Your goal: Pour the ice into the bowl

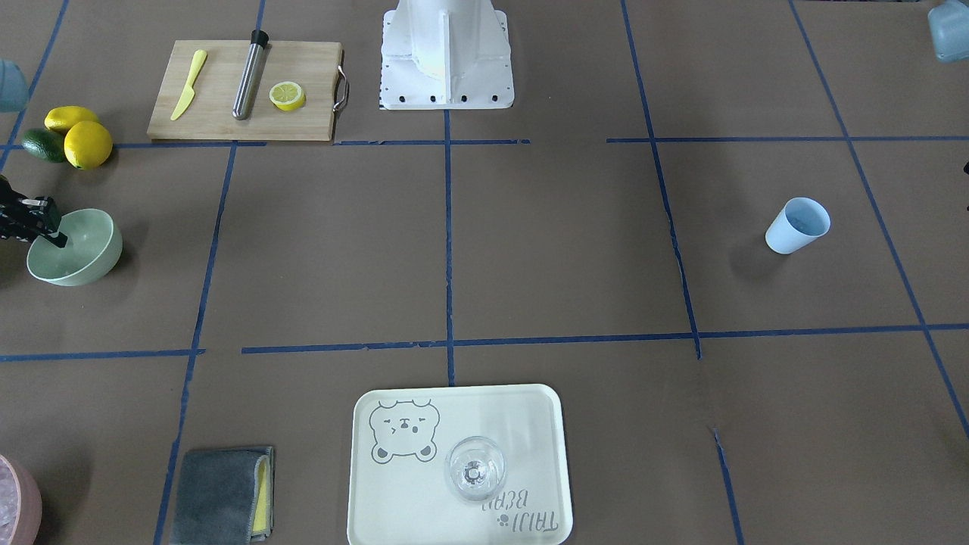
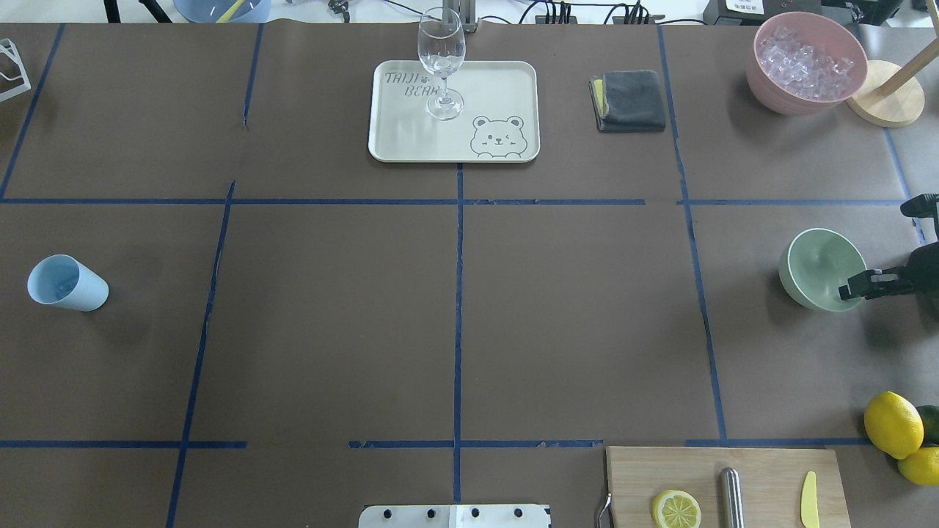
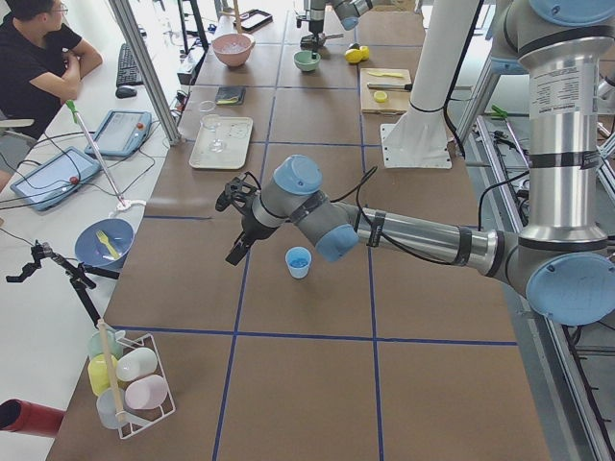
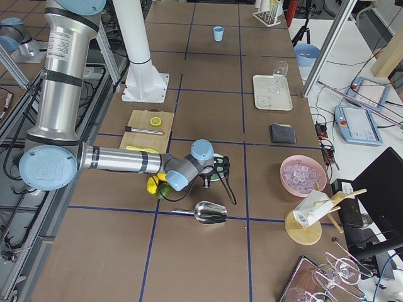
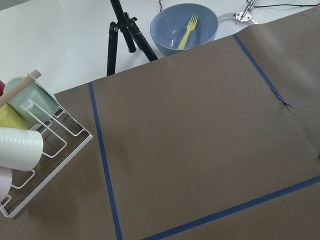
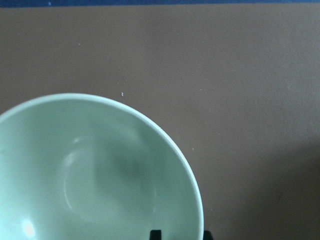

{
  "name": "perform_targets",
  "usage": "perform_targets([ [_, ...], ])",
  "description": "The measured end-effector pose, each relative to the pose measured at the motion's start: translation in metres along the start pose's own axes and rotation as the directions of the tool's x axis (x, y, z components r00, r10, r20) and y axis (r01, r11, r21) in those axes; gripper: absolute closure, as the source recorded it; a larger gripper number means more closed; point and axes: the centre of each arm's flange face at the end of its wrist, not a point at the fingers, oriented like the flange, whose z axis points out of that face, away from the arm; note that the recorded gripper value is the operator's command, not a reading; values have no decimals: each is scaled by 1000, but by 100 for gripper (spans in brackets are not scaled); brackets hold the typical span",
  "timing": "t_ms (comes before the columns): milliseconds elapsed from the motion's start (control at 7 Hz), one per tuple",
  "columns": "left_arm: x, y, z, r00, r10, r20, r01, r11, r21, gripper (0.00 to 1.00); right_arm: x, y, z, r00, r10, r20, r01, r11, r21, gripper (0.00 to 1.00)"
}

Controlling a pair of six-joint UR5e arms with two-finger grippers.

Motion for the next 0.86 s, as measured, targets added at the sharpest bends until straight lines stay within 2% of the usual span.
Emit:
perform_targets([
  [143, 0, 0, 0, 1000, 1, 0, -1, 1000, 0, 0, -1, 1, -3, 1000, 2, 7, -2, 1000, 4, 100],
  [286, -1, 5, -1, 1000, 5, -2, -5, 1000, 6, 0, -7, -3, -14, 999, 3, 38, -4, 1000, 9, 100],
  [571, -4, 41, -3, 999, 33, 17, -34, 998, 52, 0, -19, -18, -58, 986, 28, 162, -30, 1000, 4, 100],
  [857, 13, 86, 6, 999, 11, 32, -14, 995, 104, 0, -62, -54, -94, 956, 109, 271, -114, 994, 3, 100],
])
